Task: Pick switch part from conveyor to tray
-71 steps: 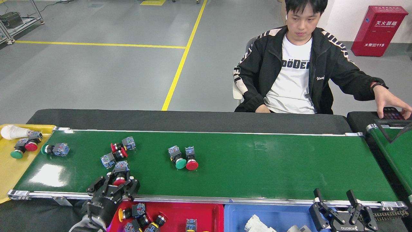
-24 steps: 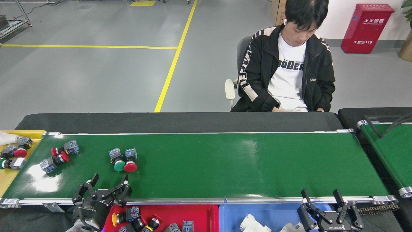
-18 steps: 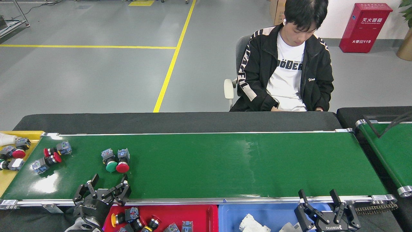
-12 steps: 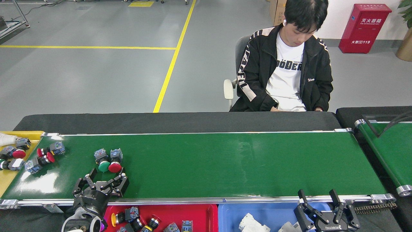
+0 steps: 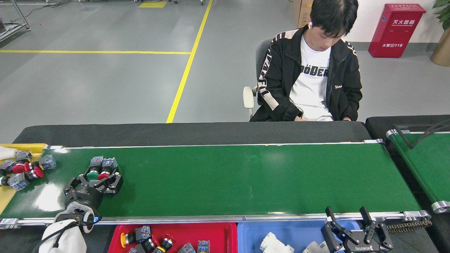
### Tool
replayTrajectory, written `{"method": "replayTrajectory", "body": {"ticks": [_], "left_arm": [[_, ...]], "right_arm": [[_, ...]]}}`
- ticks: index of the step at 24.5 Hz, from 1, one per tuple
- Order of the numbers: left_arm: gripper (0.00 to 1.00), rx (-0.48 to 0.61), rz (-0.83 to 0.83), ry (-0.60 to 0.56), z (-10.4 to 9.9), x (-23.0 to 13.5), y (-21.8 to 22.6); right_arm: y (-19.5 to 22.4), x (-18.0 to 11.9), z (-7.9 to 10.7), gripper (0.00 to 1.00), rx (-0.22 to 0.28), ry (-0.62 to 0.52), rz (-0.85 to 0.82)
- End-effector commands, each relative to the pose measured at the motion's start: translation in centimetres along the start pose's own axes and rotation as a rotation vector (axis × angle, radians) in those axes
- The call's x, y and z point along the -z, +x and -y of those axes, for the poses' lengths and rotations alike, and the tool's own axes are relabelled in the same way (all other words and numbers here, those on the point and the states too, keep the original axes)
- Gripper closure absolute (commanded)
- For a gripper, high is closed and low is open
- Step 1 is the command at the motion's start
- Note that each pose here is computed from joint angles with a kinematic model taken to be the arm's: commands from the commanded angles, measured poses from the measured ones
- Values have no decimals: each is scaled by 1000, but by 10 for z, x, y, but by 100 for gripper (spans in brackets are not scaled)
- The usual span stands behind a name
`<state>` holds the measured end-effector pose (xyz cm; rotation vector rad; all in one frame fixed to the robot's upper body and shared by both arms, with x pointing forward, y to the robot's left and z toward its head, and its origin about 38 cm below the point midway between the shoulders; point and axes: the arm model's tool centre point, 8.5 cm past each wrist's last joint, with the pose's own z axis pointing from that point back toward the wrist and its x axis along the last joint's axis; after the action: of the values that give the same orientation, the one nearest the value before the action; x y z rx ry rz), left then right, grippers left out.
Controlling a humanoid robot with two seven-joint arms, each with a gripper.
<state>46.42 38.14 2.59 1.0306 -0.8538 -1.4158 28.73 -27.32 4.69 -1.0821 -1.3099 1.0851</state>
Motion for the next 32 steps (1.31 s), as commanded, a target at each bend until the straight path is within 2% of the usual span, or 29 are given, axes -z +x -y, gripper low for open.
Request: {"method": "replayTrajectory", "body": {"ticks": [1,6,10,15,18,21,22,24,25,26,32], "left_arm": [[99,-6,5,31,-12,2,-4],[99,0,40,102,-8,-18,5],[97,31,155,199,4,-76,29],[95,65,410,236,35,-171,83],[93,92,613,236,47,-204,118],[89,104,725,214,58,-220,136],[80,107,729,209,59,-220,138],[37,100,719,210,60,-220,138],[4,105,719,207,60,-220,136],[0,101,719,206,61,-220,137],[0,72,642,219,59,-218,116]], "right_arm": [[3,4,7,3,0,-25,6],[2,4,8,3,-1,-27,7],[3,4,7,3,2,-25,6],[3,3,7,3,3,-24,5],[3,2,6,3,3,-22,4],[2,1,5,3,3,-20,2],[1,0,5,3,2,-21,0],[1,0,5,3,2,-21,0],[1,0,5,3,2,-21,-1],[1,0,5,3,2,-21,-1],[-2,-1,8,3,-2,-24,-9]]}}
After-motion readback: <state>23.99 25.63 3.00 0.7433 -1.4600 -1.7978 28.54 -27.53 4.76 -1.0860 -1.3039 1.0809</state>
